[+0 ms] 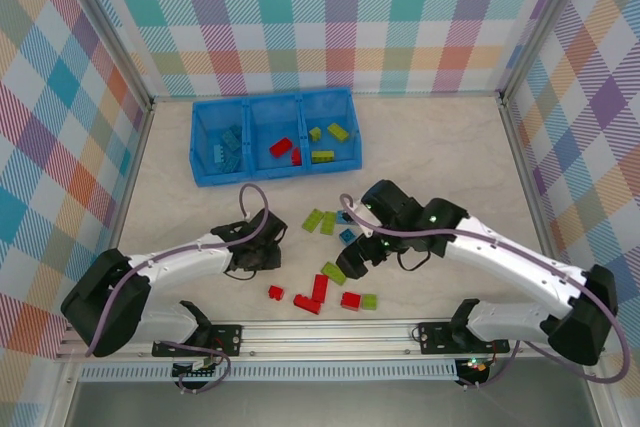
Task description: Sort the legos into containers by color
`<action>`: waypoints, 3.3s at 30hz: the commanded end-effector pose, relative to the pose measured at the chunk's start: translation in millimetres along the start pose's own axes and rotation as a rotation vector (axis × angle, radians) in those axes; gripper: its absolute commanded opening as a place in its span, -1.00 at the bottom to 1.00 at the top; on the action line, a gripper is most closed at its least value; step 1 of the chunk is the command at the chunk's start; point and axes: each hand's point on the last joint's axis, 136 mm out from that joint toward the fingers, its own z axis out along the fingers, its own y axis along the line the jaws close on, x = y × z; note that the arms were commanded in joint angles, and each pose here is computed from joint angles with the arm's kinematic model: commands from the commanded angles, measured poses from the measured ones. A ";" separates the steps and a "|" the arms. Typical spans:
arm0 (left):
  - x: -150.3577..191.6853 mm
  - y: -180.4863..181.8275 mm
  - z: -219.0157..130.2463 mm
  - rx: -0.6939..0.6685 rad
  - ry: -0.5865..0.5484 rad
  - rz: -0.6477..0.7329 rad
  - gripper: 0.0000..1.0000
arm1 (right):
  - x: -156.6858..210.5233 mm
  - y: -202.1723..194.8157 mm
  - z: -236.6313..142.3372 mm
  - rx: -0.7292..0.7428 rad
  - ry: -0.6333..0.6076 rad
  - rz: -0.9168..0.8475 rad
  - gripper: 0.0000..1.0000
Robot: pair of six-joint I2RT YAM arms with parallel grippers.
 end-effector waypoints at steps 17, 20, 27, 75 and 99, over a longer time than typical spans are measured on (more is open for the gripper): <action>-269.0 -46.7 -53.0 0.005 -0.406 -0.033 -0.59 | -36.2 7.5 -7.6 -0.067 -0.245 0.124 0.99; -295.1 -48.6 -30.7 0.031 -0.382 -0.067 -0.53 | -34.3 8.0 -12.3 -0.072 -0.260 0.134 0.99; -322.0 -48.1 -38.7 0.047 -0.415 -0.096 0.20 | -30.0 -0.1 -13.6 -0.032 -0.257 0.188 0.99; -24.9 -29.9 -180.1 0.445 -0.517 0.894 0.82 | -91.1 -69.9 207.1 0.528 0.146 0.809 0.40; 17.4 -69.3 -190.8 0.780 -0.475 1.030 1.00 | -97.8 -92.6 161.0 0.354 -0.084 0.653 -0.45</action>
